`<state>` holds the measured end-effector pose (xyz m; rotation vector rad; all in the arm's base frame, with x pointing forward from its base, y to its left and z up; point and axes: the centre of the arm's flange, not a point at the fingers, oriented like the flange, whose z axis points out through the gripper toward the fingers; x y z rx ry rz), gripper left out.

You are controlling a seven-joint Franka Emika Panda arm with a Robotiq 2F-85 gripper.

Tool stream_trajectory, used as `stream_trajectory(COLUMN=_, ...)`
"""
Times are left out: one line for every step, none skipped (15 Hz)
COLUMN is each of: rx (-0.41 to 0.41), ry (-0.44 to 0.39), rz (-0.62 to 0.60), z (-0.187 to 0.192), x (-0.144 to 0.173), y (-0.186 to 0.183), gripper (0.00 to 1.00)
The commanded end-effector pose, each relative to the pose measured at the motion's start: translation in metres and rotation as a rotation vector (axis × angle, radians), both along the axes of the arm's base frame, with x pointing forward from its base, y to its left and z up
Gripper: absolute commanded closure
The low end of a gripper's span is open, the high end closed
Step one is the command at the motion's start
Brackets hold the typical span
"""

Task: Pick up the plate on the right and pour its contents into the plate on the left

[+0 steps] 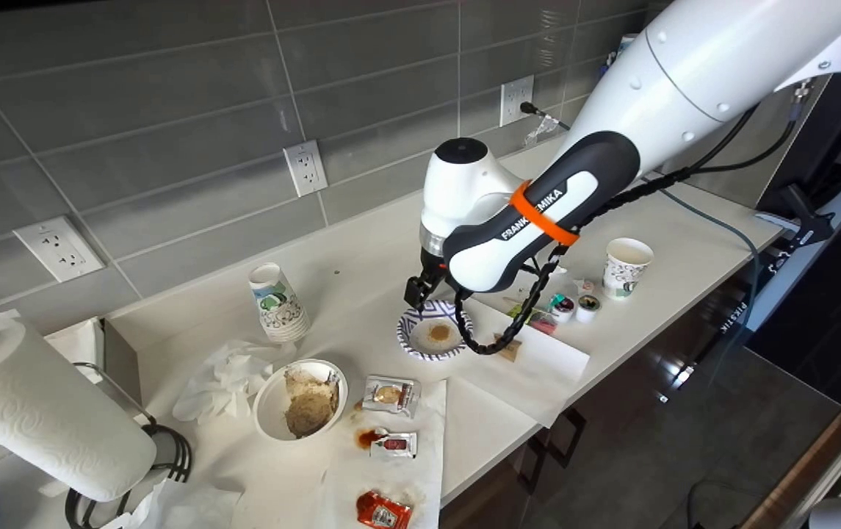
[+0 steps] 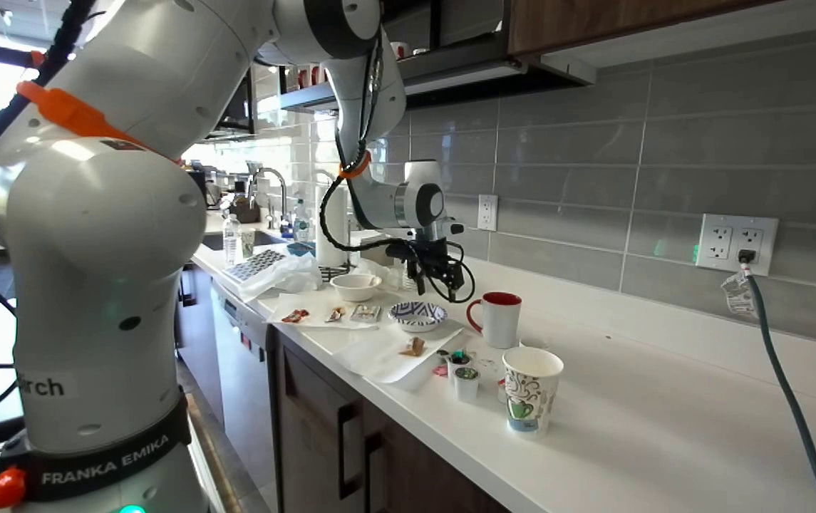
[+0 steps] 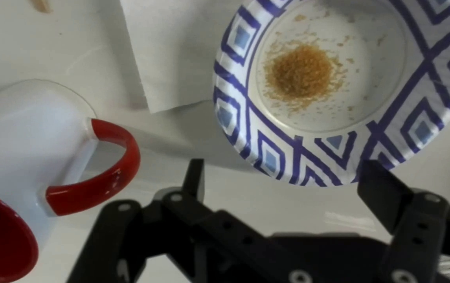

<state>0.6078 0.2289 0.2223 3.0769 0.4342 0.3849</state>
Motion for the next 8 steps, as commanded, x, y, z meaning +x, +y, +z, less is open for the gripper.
stream_trajectory(rx=-0.032, ry=0.003, rz=0.032, z=-0.018, x=0.018, y=-0.003, gripper=0.0)
stream_trajectory(rx=-0.039, ry=0.006, rz=0.04, z=-0.02, x=0.02, y=-0.005, gripper=0.0)
stream_trajectory(rx=-0.044, ry=0.008, rz=0.046, z=-0.023, x=0.021, y=-0.006, gripper=0.0)
stream_trajectory(rx=-0.047, ry=0.012, rz=0.055, z=-0.025, x=0.022, y=-0.008, gripper=0.0)
stream_trajectory(rx=-0.051, ry=0.016, rz=0.066, z=-0.026, x=0.023, y=-0.009, gripper=0.0)
stream_trajectory(rx=-0.052, ry=0.022, rz=0.076, z=-0.028, x=0.024, y=-0.01, gripper=0.0)
stream_trajectory(rx=-0.053, ry=0.026, rz=0.085, z=-0.03, x=0.024, y=-0.011, gripper=0.0)
stream_trajectory(rx=-0.057, ry=0.029, rz=0.092, z=-0.031, x=0.024, y=-0.011, gripper=0.0)
